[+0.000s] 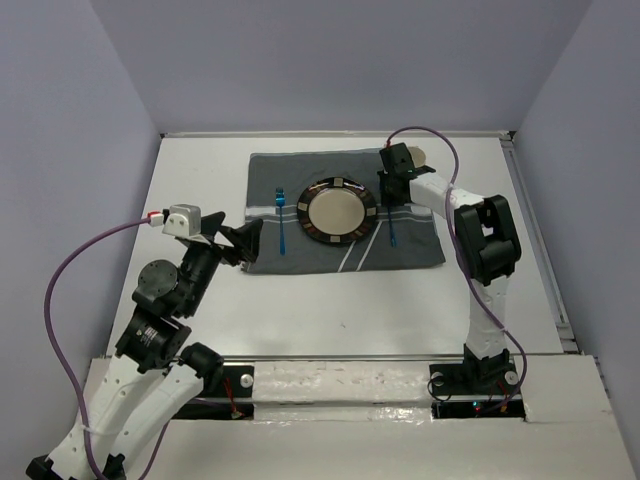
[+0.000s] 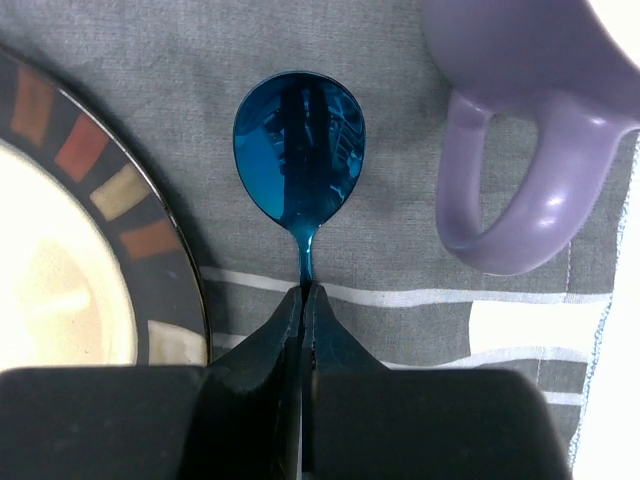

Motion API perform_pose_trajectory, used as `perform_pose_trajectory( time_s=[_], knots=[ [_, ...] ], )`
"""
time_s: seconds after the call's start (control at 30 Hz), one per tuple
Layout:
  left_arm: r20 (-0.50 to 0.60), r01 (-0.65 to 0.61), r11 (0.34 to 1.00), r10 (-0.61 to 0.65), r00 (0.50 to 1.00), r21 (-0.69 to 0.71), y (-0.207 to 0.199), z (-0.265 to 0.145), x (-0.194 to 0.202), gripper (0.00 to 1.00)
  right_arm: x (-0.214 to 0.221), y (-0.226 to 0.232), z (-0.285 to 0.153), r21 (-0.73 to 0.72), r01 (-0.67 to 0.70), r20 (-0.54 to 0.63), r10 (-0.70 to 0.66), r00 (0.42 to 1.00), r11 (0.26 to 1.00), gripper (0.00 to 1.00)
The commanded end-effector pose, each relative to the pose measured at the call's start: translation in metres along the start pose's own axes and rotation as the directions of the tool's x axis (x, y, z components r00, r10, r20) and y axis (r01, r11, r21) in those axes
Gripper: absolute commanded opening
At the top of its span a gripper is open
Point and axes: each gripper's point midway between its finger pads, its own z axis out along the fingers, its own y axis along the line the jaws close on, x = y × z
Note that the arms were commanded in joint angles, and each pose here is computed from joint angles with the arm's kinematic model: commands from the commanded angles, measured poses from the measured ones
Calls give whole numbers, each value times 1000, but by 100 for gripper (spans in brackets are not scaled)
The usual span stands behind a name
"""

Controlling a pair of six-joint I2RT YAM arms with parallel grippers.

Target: Set the dinner table for one person

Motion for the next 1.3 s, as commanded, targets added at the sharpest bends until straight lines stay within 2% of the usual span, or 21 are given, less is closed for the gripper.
perform_pose_trajectory(
  time_s=[0.0,0.03,0.1,0.13,0.17,0.2,0.23,0.4,0.5,0.6,0.63,0.67,0.7,0.8,0.93,1.07,1.27],
  knots=[
    [30,-10,1000,10,1000,6,-1,3,-9,99,-22,-4,-2,22,-50,57,49,997,998,7],
    [31,-10,1000,9,999,7,-2,3,-9,99,-23,-2,-4,13,-52,59,52,997,999,23],
    [30,-9,1000,9,1000,3,-1,3,-9,99,-26,-2,-9,6,-59,68,59,996,998,37],
    [31,-10,1000,10,999,1,0,3,-9,99,-29,-2,-14,0,-61,77,61,995,998,48],
    [32,-11,1000,11,999,-3,1,3,-9,99,-32,1,-19,-18,-61,83,62,995,998,54],
    [32,-11,1000,11,999,-5,1,3,-9,99,-35,2,-25,-31,-65,91,68,994,997,56],
    [34,-9,1000,9,999,-6,1,3,-10,99,-31,3,-29,-43,-69,88,72,994,997,63],
    [35,-13,1000,14,999,-21,5,5,-11,99,-47,21,-100,-215,-72,189,114,975,974,67],
    [42,-19,999,21,999,-42,10,3,-11,99,-50,41,-159,-321,-10,301,112,947,947,68],
    [87,-13,997,20,996,-82,19,-2,-21,99,-55,40,-221,-396,32,444,161,881,918,71],
    [90,-15,995,24,996,-97,22,-2,-21,99,-58,42,-240,-434,60,486,177,856,899,99],
    [91,-20,994,30,995,-108,24,-2,-22,99,-50,37,-248,-435,62,497,183,848,898,100],
    [87,-23,993,33,996,-113,25,-1,-21,99,-55,28,-283,-447,76,558,211,802,892,100],
    [67,-29,993,37,997,-114,26,4,-17,99,-47,10,-329,-449,113,650,237,722,886,100],
    [71,-34,996,40,997,-85,23,8,-16,99,-27,-5,-358,-462,128,703,275,656,877,100],
    [65,-31,996,36,997,-80,23,12,-15,99,-16,-9,-367,-478,139,722,298,624,867,100],
    [52,-36,998,39,998,-58,21,16,-11,99,-14,-17,-366,-464,109,730,310,609,879,100]
  ],
)
